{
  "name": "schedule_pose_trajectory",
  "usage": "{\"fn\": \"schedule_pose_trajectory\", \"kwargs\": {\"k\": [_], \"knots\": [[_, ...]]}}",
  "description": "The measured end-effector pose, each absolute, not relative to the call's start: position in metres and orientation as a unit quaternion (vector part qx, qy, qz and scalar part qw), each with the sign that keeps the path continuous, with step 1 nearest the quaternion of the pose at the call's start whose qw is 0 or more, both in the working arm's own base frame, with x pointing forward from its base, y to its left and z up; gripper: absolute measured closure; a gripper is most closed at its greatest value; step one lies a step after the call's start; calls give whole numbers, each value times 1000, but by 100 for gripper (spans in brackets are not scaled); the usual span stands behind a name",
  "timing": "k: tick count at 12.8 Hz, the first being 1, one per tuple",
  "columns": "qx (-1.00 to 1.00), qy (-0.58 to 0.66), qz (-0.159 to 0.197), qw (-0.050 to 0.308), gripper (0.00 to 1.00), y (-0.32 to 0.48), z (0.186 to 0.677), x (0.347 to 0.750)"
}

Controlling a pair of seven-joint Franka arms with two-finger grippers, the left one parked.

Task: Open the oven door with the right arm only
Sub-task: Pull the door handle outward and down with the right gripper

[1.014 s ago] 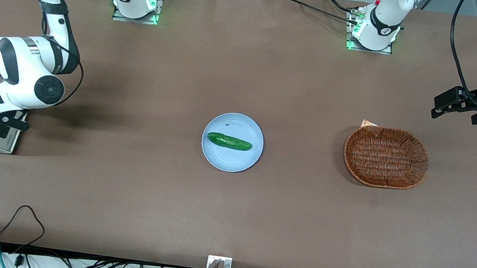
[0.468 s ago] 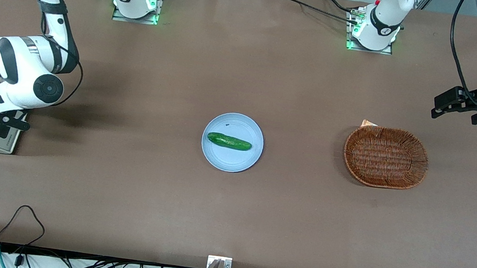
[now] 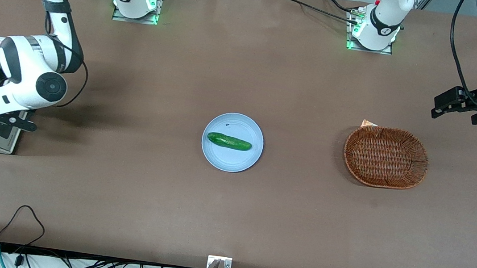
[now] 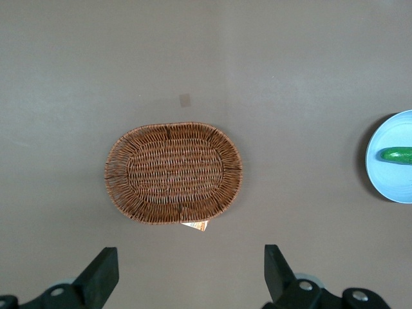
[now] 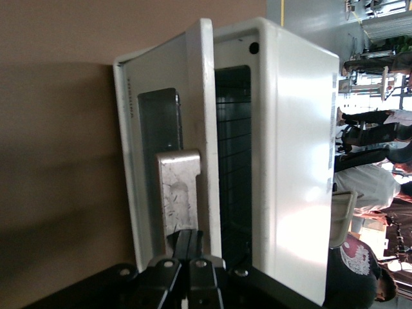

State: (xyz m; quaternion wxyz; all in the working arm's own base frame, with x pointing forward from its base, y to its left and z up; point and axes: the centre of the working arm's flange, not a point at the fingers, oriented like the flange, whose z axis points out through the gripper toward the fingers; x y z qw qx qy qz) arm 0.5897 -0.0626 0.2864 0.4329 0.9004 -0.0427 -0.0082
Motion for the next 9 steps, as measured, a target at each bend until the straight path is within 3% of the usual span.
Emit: {"fn": "schedule_pose_trajectory", "kwargs": {"k": [2, 9], "knots": [[911, -42, -7, 410, 97, -47, 279, 589], [924, -7, -10, 381, 97, -9, 237, 587]]}}
